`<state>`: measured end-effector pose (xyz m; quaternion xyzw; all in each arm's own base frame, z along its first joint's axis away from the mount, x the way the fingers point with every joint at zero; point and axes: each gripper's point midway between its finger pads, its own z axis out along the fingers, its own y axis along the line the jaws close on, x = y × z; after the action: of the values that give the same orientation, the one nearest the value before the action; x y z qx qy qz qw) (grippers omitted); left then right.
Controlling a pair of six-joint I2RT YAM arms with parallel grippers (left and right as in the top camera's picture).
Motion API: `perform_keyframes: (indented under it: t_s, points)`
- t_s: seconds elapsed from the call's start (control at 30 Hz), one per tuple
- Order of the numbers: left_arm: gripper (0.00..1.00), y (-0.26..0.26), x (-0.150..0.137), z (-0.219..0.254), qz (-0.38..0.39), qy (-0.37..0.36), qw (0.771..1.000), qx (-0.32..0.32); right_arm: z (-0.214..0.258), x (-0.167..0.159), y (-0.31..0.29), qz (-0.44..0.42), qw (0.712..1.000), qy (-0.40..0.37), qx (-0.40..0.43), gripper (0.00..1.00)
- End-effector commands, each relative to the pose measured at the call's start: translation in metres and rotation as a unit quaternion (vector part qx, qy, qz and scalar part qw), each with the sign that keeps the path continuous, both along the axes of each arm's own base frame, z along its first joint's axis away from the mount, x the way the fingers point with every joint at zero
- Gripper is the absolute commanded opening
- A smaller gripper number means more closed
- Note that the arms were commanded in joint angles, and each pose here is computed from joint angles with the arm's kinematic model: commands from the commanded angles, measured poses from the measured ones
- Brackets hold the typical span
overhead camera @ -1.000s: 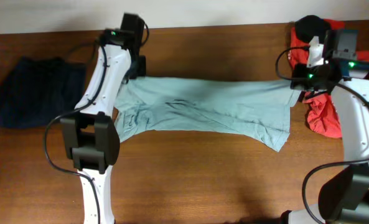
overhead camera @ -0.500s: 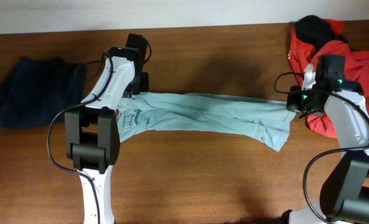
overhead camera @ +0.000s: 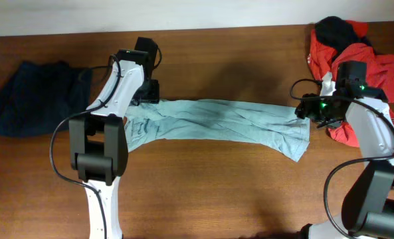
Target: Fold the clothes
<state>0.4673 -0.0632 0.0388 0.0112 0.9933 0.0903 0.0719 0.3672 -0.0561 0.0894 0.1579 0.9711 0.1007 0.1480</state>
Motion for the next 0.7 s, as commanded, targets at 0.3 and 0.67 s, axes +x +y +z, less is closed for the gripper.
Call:
perform_keyframes:
  t_s: [0.3, 0.67]
  points:
    - [0.96, 0.02, 0.013, 0.148, 0.02, -0.162, 0.984, -0.07, -0.007, -0.009, -0.014, 0.027, 0.998, -0.005, 0.048, 0.99]
    - [0.99, 0.057, 0.011, 0.166, 0.06, -0.178, 0.974, -0.127, -0.059, -0.023, -0.009, 0.039, 0.994, 0.072, 0.077, 0.82]
